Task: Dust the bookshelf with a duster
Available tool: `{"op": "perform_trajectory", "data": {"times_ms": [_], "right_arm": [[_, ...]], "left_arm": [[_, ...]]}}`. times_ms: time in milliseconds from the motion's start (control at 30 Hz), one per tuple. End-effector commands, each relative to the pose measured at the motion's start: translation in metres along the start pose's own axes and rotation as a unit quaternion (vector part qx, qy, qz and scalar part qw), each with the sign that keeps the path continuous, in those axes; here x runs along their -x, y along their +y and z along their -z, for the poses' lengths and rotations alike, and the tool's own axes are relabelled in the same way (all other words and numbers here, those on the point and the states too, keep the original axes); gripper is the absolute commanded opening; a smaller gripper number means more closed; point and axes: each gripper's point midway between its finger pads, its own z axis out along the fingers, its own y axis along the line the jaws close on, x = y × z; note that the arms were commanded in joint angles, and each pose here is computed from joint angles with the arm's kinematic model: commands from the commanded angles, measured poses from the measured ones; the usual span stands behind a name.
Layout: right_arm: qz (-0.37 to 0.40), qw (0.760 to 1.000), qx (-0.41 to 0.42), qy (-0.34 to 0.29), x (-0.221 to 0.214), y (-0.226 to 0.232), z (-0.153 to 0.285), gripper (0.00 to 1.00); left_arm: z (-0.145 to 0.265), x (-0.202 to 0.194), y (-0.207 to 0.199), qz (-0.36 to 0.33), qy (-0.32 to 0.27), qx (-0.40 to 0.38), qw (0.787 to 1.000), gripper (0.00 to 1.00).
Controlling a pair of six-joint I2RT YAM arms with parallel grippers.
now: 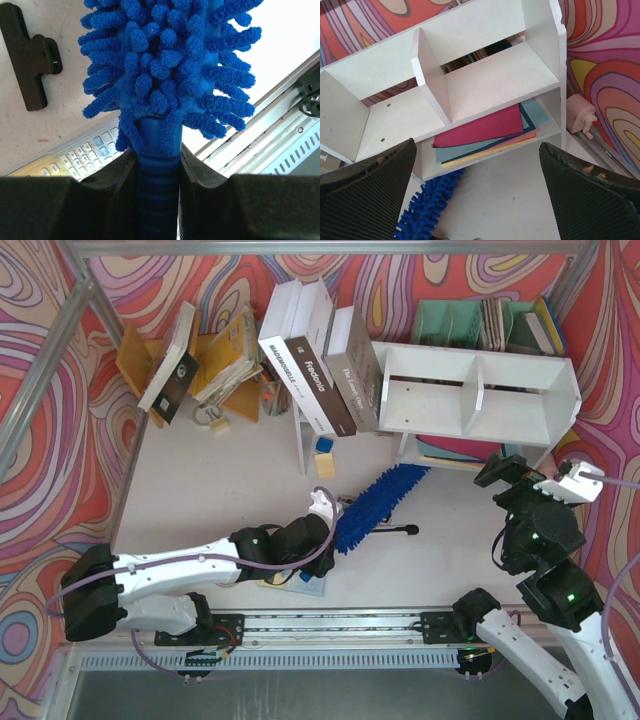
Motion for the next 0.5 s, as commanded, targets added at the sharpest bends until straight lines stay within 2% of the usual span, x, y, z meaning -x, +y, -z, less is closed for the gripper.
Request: {"op": "perform_trajectory", "data": {"times_ms": [0,267,467], "right_arm": [[-0.019,1.000,0.008,-0.017,0.019,0.004,0.002,0.99],[-0.022,1.000,0.006,-0.014,0.016,0.000,0.004,0.99],[-0.024,1.000,0.006,-0.012,0.014,0.000,0.005,0.99]], "left_arm": [[-0.003,-0.021,0.037,0.033,0.035,0.093,0.994,0.00],[0.001,-0.030,0.048,0.039,0.045,0.120,0.991,0.00],[0.017,-0.015,0.059,0.054,-0.003,0.139,0.989,0.00]]}}
